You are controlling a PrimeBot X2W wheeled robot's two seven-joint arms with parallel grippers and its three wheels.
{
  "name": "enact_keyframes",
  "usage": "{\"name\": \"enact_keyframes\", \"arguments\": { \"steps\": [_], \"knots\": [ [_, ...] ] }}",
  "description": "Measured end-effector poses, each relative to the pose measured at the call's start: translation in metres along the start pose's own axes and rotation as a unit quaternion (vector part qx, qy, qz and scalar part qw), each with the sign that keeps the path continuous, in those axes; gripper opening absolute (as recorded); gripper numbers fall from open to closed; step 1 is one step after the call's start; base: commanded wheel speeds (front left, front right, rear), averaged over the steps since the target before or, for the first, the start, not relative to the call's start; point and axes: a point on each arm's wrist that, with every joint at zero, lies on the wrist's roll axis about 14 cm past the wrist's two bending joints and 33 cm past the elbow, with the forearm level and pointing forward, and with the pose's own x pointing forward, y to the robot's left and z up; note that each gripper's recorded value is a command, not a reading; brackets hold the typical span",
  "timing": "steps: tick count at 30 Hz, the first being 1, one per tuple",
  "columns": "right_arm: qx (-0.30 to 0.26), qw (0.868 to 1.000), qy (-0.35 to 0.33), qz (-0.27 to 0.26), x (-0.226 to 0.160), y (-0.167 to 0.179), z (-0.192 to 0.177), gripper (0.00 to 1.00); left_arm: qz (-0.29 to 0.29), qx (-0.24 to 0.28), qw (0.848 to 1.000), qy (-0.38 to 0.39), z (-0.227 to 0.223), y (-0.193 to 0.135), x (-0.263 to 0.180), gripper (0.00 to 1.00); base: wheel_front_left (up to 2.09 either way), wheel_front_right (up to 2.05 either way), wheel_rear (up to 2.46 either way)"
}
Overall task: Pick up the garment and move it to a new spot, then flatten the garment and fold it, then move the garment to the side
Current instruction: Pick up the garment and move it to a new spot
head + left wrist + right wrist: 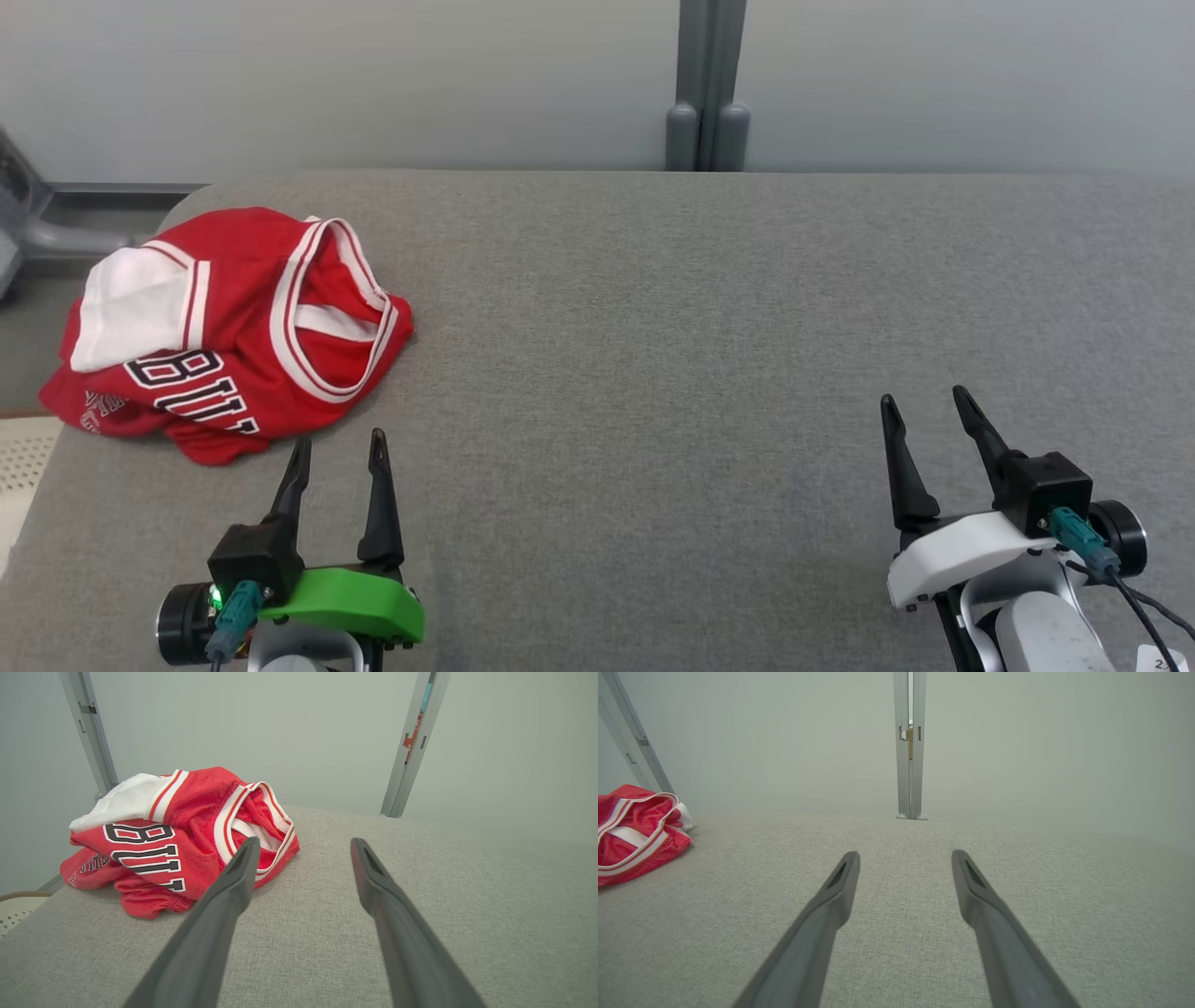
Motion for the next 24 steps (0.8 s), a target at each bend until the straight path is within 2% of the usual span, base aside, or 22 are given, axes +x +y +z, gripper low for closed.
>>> {"name": "enact_keyframes", "arguments": {
  "steps": [10,18,24],
  "knots": [
    [0.013,0.995,-0.003,0.094,0.025,0.064,-0.001,1.00,0.095,0.002,0.995,-0.019,0.014,0.059,-0.031,1.00,0.00,0.00,0.00],
    [0.020,0.986,0.002,0.168,0.037,0.118,-0.004,1.00,0.180,0.010,0.983,-0.032,0.023,0.109,-0.074,1.00,0.00,0.00,0.00],
    [0.026,0.976,0.005,0.214,0.040,0.152,-0.006,1.00,0.225,0.015,0.974,-0.039,0.028,0.132,-0.103,1.00,0.00,0.00,0.00]
  ]
}}
